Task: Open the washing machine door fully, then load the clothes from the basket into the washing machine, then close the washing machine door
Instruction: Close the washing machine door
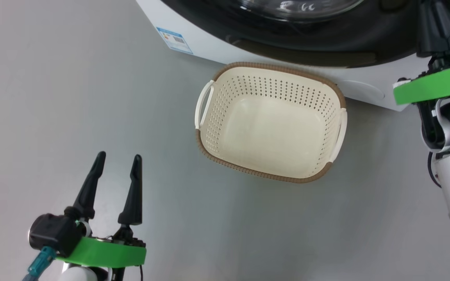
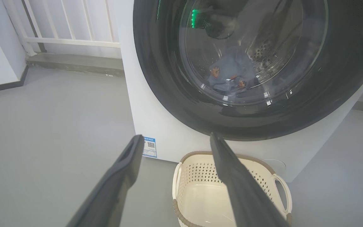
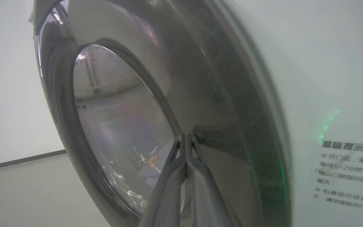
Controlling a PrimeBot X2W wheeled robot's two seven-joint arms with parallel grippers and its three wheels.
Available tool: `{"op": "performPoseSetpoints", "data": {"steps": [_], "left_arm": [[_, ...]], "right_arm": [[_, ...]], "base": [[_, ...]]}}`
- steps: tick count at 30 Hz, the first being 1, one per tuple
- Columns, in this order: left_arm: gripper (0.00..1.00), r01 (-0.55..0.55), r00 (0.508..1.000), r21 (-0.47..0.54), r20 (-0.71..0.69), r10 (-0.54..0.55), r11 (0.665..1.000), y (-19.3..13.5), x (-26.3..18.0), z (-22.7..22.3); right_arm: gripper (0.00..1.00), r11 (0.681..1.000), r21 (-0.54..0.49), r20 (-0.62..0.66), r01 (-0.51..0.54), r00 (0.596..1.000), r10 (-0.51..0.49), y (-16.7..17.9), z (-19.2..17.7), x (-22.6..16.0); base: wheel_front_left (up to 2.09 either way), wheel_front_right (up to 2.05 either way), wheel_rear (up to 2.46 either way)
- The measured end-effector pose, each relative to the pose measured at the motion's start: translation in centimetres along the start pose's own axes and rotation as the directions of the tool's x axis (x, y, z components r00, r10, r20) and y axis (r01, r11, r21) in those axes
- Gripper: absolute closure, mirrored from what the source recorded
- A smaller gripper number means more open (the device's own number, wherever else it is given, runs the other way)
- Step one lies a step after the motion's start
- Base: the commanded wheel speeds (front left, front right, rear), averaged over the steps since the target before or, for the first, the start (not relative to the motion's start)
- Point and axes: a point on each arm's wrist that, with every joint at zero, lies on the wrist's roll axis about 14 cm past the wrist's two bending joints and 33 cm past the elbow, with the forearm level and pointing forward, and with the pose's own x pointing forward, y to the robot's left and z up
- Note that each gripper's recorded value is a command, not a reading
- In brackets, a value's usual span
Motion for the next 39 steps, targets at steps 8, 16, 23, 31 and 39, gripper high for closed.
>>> {"op": "performPoseSetpoints", "data": {"steps": [8,16,23,31,39], "left_arm": [[0.00,-0.006,1.000,0.008,-0.012,0.006,1.000,0.2,0.7,-0.4],[0.00,0.006,1.000,0.006,0.005,-0.006,1.000,-0.1,1.0,0.1],[0.00,0.019,1.000,0.004,0.015,-0.019,1.000,-0.5,0.8,0.4],[0.00,0.019,1.000,0.008,0.014,-0.019,1.000,0.1,-0.4,0.6],[0.00,0.036,0.999,0.019,0.018,-0.036,0.999,0.4,-1.7,0.8]], "right_arm": [[1.00,0.999,0.042,0.015,0.011,1.000,-0.012,-0.3,-0.9,1.3],[1.00,1.000,0.026,0.016,0.007,1.000,-0.008,-0.1,-0.4,1.3],[0.00,1.000,0.011,0.013,0.016,1.000,-0.016,0.3,0.8,-0.2],[0.00,0.999,0.031,-0.040,0.040,0.998,-0.039,1.3,0.7,-4.1],[0.00,0.996,0.023,-0.063,0.089,0.994,-0.087,1.4,1.7,-8.5]], "base": [[0.00,0.00,0.00],[0.00,0.00,0.00],[0.00,0.00,0.00],[0.00,0.00,0.00],[0.00,0.00,0.00]]}}
